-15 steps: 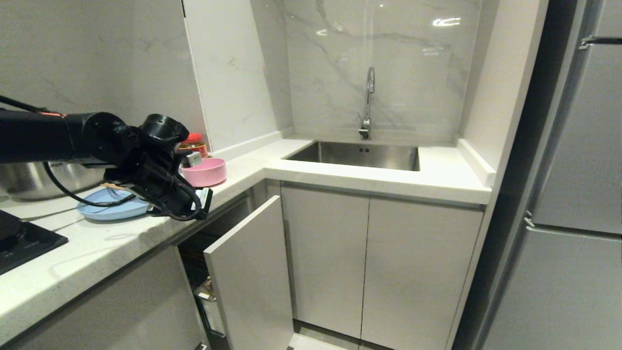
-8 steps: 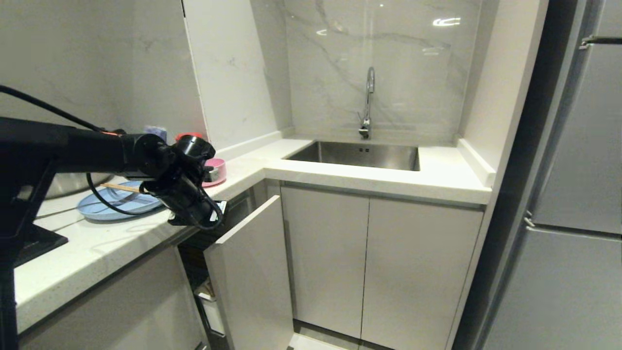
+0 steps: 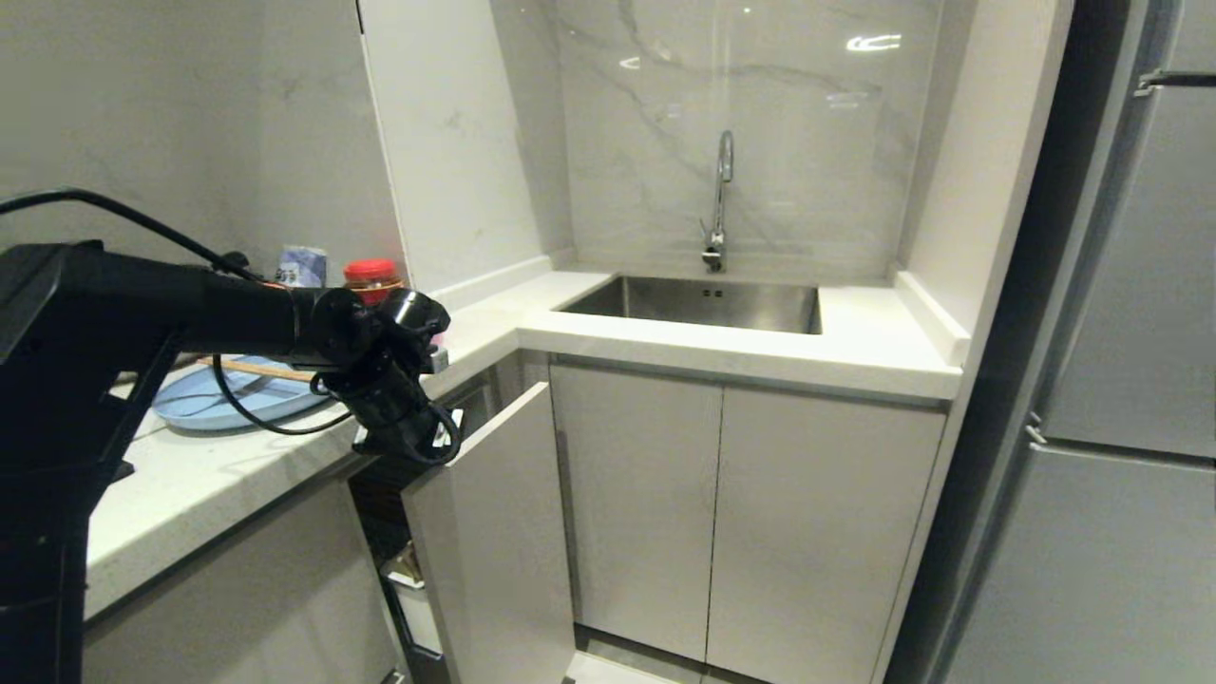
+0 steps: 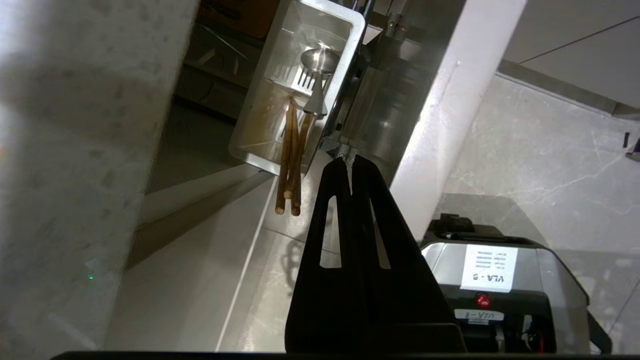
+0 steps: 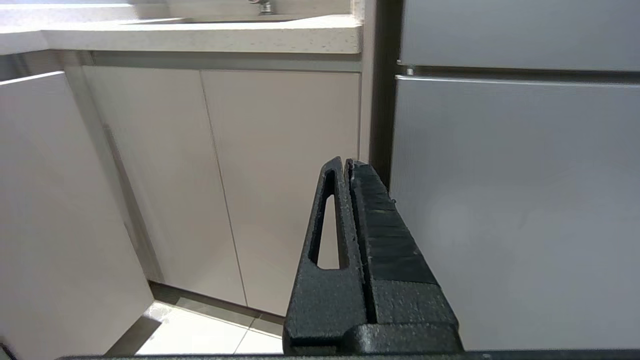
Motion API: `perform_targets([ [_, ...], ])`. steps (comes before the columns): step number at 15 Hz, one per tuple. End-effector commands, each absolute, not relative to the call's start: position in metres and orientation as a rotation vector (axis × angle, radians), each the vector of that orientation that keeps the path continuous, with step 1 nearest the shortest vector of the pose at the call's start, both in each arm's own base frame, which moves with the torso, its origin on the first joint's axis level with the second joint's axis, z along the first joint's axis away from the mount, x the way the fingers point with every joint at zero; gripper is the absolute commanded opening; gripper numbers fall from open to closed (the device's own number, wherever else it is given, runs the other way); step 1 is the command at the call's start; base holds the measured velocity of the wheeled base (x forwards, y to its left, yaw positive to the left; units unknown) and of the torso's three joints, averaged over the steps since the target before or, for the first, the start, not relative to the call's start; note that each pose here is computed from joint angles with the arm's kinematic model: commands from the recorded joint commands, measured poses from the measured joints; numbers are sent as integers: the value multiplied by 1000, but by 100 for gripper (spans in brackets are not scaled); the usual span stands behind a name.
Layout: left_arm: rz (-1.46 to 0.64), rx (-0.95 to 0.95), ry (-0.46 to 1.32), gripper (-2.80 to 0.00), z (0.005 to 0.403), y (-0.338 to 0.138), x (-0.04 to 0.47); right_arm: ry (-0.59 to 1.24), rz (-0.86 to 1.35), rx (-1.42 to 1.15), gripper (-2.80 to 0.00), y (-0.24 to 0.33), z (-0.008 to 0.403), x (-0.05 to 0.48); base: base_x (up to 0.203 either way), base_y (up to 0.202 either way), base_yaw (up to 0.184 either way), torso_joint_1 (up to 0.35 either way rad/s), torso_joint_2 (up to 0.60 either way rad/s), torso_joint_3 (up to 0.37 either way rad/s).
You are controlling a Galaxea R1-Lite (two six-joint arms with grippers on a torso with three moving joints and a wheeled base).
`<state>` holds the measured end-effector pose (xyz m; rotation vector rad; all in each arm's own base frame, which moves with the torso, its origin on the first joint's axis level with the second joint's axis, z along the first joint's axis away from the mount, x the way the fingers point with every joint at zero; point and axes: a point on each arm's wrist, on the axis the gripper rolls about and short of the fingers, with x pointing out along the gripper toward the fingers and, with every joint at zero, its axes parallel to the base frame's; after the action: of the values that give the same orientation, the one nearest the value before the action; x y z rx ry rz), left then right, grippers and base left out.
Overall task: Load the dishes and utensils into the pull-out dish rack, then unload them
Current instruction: Open the cupboard
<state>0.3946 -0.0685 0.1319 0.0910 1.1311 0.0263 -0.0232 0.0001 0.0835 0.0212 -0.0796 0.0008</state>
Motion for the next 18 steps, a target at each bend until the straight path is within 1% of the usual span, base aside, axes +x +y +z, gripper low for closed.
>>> perform_targets([
  [1, 7, 99, 1148, -280, 128, -79, 393, -55, 1, 21, -280, 0, 76, -21, 0, 0, 0, 0, 0, 0],
  [6, -34, 64, 1145, -280, 132, -105, 384, -54, 1, 21, -280, 0, 76, -21, 0, 0, 0, 0, 0, 0],
  [18, -260, -102, 1228, -280, 137, -167, 359, -55, 1, 21, -280, 0, 76, -21, 0, 0, 0, 0, 0, 0],
])
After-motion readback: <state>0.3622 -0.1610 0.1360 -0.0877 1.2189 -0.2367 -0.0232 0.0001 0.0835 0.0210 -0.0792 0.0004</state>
